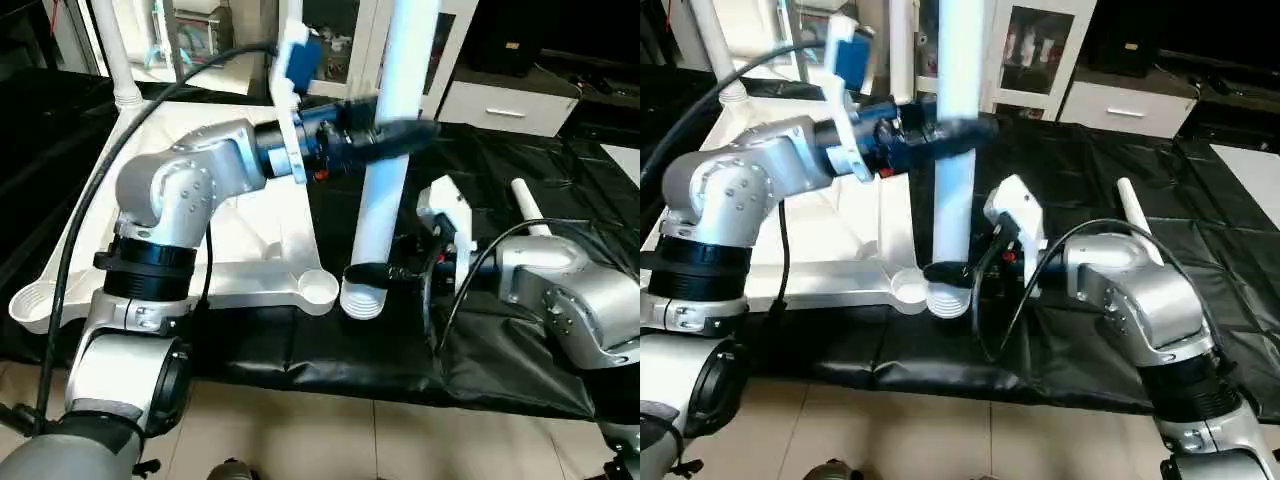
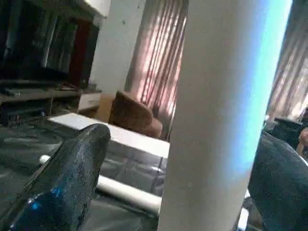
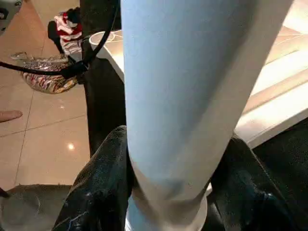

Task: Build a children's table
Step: Pick table leg

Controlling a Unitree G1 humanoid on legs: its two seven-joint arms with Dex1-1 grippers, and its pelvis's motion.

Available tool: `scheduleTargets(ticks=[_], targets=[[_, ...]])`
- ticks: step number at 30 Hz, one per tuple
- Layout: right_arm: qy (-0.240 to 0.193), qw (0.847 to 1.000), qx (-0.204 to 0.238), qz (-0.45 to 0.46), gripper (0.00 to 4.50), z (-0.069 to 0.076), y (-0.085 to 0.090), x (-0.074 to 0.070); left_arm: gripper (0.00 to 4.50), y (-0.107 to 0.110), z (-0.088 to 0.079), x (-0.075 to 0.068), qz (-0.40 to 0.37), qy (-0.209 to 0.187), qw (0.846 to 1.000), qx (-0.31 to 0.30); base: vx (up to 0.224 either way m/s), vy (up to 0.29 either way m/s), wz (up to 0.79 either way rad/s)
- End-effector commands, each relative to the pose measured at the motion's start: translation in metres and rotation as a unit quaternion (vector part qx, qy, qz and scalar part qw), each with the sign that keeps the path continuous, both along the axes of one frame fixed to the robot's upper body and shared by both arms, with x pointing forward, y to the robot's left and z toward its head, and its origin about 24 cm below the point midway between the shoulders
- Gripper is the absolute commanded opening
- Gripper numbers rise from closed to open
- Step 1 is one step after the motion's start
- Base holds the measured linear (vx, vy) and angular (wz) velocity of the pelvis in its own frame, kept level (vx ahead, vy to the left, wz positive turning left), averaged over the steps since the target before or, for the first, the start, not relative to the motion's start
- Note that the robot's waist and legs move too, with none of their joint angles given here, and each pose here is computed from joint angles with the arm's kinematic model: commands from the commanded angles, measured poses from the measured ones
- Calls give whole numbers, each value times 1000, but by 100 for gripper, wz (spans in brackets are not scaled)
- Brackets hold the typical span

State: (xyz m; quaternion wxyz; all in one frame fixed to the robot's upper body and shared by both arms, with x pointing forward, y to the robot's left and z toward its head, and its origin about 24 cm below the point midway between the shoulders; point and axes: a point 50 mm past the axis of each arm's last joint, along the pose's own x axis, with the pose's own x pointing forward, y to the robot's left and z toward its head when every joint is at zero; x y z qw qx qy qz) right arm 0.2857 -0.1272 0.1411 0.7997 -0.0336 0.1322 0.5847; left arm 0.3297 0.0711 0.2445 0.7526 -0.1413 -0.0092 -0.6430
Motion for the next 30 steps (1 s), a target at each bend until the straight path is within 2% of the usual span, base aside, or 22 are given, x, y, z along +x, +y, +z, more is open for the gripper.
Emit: scheduleTargets(ticks=[1, 4, 8, 10, 14, 15, 17, 21, 22, 23, 27, 30], targets=[[-16, 1000, 5, -10, 189, 6, 1, 2, 450, -6, 13, -9, -38, -11, 999, -10, 0, 0, 0], [-21, 999, 39, -32, 189, 14, 2, 9, 450, -3, 7, -16, -78, 17, 997, -12, 0, 0, 0], [-22, 996, 75, -45, 188, 23, 1, 14, 450, -1, 0, -17, -74, 33, 997, -8, 0, 0, 0], [-22, 994, 100, -46, 188, 30, 0, 15, 450, 1, -5, -13, -59, 45, 997, -6, 0, 0, 0], [-26, 992, 122, -36, 188, 39, -1, 11, 450, 9, -16, 8, 19, 76, 997, 1, 0, 0, 0], [-26, 991, 123, -35, 188, 40, -1, 11, 450, 10, -17, 9, 24, 76, 997, 2, 0, 0, 0], [-29, 990, 131, -35, 188, 45, -5, 7, 450, 20, -28, 19, 82, 74, 994, 10, 0, 0, 0], [-30, 990, 133, -39, 188, 48, -8, 3, 450, 27, -33, 25, 125, 68, 990, 10, 0, 0, 0], [-26, 990, 130, -42, 188, 47, -12, -1, 450, 31, -32, 26, 140, 48, 989, 1, 0, 0, 0], [-23, 991, 128, -44, 188, 45, -13, -3, 450, 33, -31, 27, 148, 46, 988, -8, 0, 0, 0], [-15, 991, 116, -59, 188, 39, -18, -7, 450, 38, -25, 25, 150, 34, 987, -40, 0, 0, 0], [-10, 989, 118, -87, 188, 35, -23, -7, 450, 42, -24, 15, 127, 22, 990, -50, 0, 0, 0]])
